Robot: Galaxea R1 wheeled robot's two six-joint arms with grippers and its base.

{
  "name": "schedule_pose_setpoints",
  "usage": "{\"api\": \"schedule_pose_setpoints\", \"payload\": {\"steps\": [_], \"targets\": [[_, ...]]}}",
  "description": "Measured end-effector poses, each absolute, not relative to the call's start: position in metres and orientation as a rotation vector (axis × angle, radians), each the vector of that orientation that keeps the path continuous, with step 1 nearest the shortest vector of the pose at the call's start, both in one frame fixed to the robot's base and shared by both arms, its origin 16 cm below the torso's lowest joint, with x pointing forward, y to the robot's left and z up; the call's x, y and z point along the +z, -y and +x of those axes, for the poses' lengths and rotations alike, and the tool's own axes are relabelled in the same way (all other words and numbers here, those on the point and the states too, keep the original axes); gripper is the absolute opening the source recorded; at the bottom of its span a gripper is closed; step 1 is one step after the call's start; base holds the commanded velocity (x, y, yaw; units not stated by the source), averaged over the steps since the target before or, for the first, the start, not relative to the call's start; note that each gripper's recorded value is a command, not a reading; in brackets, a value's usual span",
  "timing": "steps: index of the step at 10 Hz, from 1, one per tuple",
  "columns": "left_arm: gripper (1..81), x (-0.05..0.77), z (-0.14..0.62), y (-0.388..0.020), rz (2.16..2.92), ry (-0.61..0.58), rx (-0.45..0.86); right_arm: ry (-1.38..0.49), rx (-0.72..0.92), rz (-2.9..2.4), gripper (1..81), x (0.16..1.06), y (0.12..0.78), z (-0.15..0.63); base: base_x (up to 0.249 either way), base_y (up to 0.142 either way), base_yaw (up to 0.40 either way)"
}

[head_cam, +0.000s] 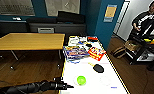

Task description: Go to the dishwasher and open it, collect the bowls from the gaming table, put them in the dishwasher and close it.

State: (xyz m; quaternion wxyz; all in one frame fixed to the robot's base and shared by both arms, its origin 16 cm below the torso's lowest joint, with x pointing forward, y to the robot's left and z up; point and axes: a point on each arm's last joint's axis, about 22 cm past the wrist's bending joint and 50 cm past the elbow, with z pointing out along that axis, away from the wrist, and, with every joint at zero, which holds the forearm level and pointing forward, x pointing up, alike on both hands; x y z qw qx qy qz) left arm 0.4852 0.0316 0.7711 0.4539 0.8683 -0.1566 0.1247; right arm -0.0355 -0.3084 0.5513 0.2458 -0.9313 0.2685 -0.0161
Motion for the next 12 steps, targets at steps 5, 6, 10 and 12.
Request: {"api": "schedule_pose_setpoints", "payload": {"steps": [5, 6, 10, 12], "targets": [[81.1, 0.764, 0.495, -0.006, 2.142, 0.349, 0.275, -0.759, -0.047, -2.539, 1.0, 0.553, 0.309, -0.045, 0.0, 0.0, 0.0], [81.1, 0.76, 0.502, -0.012, 2.16, 0.302, 0.272, -0.758, -0.046, -2.539, 1.0, 0.553, 0.309, -0.045, 0.0, 0.0, 0.0], [81.1, 0.732, 0.536, -0.045, 2.242, 0.167, 0.305, -0.753, -0.049, -2.521, 1.0, 0.552, 0.297, -0.038, 0.0, 0.0, 0.0], [81.1, 0.72, 0.545, -0.055, 2.272, 0.085, 0.292, -0.747, -0.042, -2.525, 1.0, 0.549, 0.296, -0.036, 0.0, 0.0, 0.0]]}}
